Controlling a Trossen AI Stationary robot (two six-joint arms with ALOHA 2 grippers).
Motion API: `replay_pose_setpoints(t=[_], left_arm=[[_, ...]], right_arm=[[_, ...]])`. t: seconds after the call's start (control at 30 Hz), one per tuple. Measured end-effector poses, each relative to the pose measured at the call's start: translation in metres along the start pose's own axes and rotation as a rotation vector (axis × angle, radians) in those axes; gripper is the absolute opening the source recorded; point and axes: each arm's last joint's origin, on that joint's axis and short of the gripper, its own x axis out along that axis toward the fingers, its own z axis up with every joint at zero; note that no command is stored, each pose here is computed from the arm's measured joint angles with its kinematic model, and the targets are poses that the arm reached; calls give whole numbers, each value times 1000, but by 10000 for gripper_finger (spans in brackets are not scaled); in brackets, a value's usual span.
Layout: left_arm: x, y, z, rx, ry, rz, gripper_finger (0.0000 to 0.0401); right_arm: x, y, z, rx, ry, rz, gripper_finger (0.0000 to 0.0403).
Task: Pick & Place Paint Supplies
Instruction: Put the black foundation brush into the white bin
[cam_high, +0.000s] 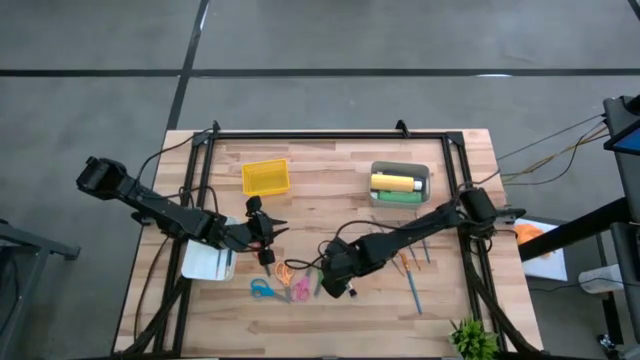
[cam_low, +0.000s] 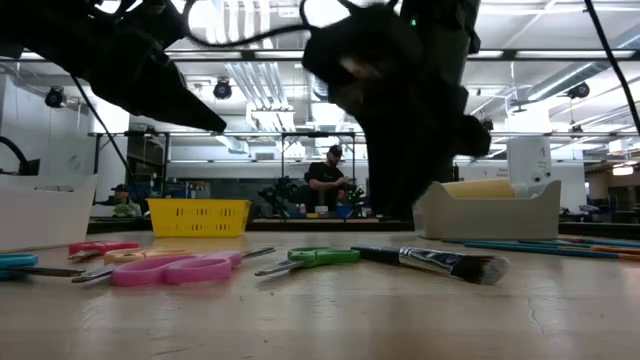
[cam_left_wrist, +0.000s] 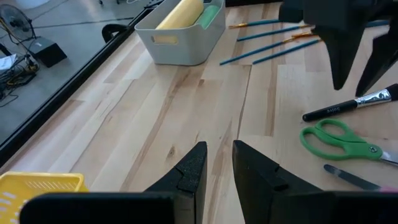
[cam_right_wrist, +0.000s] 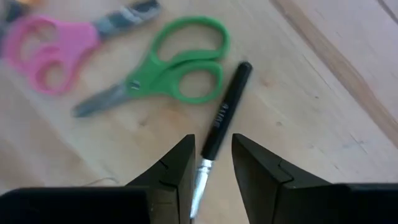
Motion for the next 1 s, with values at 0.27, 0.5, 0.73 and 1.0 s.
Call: replay_pose_setpoints(t=[0.27,0.5,0.73,1.0], left_arm=[[0,0,0,3,4,1,77],[0,0,-1,5,8,1,77],[0,0,-2,10,15,3,77],[0,0,-2,13,19,3,77]], right_arm=[[9,-1,0,0,-18,-29,103],[14,-1,-1,1,-24,-21,103],[31,-1,-3,-3,-9,-48,103],[36,-2,-4,-4,0,-56,101]])
